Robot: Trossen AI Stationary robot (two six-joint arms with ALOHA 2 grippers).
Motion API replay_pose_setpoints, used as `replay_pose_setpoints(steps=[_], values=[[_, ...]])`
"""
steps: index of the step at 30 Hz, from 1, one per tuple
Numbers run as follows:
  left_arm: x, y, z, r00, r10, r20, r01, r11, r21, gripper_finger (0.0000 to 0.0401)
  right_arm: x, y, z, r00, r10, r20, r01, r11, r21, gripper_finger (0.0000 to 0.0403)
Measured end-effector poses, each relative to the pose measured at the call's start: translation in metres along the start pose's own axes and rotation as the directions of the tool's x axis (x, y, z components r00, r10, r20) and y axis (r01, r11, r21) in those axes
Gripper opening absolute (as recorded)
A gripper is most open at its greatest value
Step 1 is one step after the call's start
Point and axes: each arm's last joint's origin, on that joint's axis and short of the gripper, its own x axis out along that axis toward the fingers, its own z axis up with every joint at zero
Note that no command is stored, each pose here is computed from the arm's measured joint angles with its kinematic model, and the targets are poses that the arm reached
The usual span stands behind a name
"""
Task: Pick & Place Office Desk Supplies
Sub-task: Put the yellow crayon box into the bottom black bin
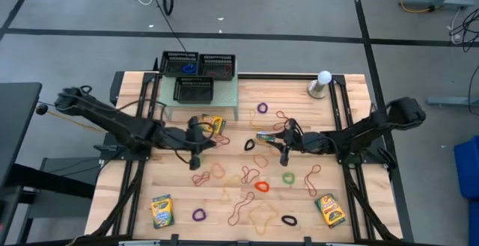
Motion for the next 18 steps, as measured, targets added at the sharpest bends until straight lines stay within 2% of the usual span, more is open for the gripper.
replay_pose_setpoints(steps=[5,9,13,18], values=[[-0.014,0.007,-0.007,0.994,0.028,-0.108,-0.031,0.999,-0.027,0.0091,0.01,0.009,0.036,0.998,0.049,-0.033,-0.051,0.998,-0.04,0.0106],[-0.014,0.009,-0.011,0.988,0.048,-0.147,-0.052,0.998,-0.022,0.0136,0.036,0.022,0.06,0.985,0.172,-0.021,-0.173,0.98,-0.094,0.0101],[-0.01,0.007,-0.013,0.986,0.039,-0.165,-0.04,0.999,0.002,0.0174,0.077,0.029,0.061,0.969,0.236,-0.073,-0.244,0.961,-0.133,0.0108],[-0.01,0.004,-0.013,0.984,-0.004,-0.179,0.004,1.0,0.002,0.0207,0.129,0.03,0.04,0.957,0.244,-0.154,-0.267,0.952,-0.152,0.0106]])
